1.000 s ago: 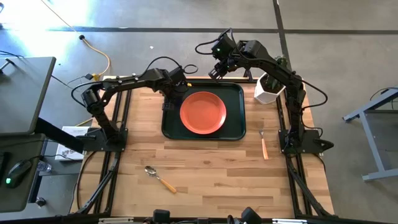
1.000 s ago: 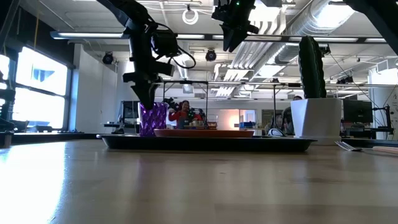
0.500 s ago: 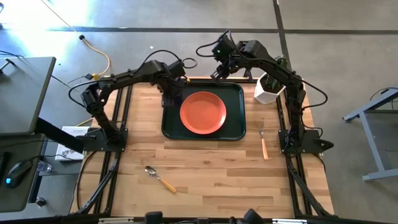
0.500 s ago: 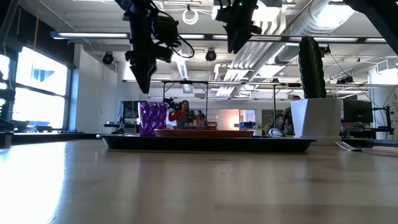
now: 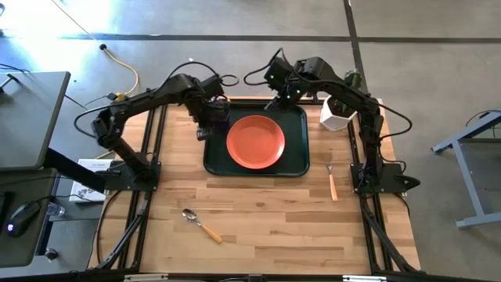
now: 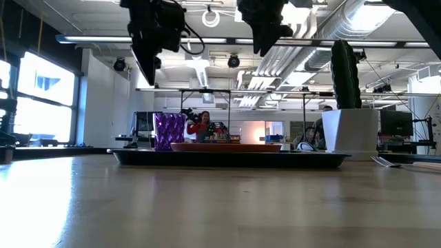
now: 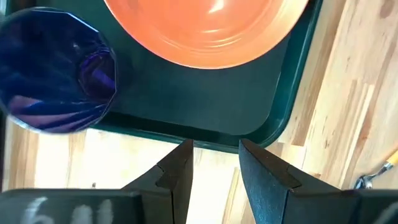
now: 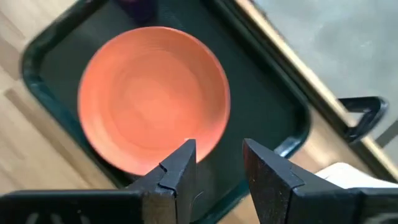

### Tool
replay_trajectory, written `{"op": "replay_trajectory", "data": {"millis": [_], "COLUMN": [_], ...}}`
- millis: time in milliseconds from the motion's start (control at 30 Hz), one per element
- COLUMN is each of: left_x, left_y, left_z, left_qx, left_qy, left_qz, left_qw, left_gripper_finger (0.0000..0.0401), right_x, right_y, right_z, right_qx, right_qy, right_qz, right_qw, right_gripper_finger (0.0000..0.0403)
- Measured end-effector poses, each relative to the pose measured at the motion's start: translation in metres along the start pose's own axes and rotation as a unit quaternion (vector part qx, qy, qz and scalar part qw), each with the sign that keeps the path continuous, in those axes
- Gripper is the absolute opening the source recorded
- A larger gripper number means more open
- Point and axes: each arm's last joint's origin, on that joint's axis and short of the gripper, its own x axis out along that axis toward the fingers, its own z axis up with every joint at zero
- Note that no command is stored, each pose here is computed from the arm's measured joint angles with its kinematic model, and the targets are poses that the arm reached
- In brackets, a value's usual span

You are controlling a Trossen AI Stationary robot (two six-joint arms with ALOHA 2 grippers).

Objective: Pick and place plate/cup/fork/spoon on tray
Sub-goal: Put the yellow fork on the black serving tray to the right of the orange plate

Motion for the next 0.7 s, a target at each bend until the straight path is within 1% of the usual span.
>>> {"op": "replay_trajectory", "data": {"millis": [233, 400, 567, 700], "left_x": [-0.018, -0.023, -0.028, -0.033], "left_y": [-0.015, -0.023, -0.03, -0.033], "left_z": [-0.035, -0.056, -0.072, -0.078], "left_qx": [-0.012, -0.031, -0.041, -0.038], "left_qy": [-0.05, -0.085, -0.105, -0.119], "left_qz": [0.017, 0.026, 0.03, 0.035], "left_qw": [0.999, 0.996, 0.993, 0.992], "left_gripper_finger": [0.0117, 0.0117, 0.0117, 0.0117], "right_x": [-0.004, -0.005, -0.012, -0.017], "right_y": [0.031, 0.061, 0.091, 0.112], "right_z": [-0.011, -0.023, -0.04, -0.054], "right_qx": [0.02, 0.026, 0.037, 0.05], "right_qy": [0.002, 0.004, -0.004, -0.013], "right_qz": [0.018, 0.023, 0.023, 0.019], "right_qw": [1.0, 0.999, 0.999, 0.998], "right_gripper_finger": [0.0124, 0.0124, 0.0124, 0.0124]}}
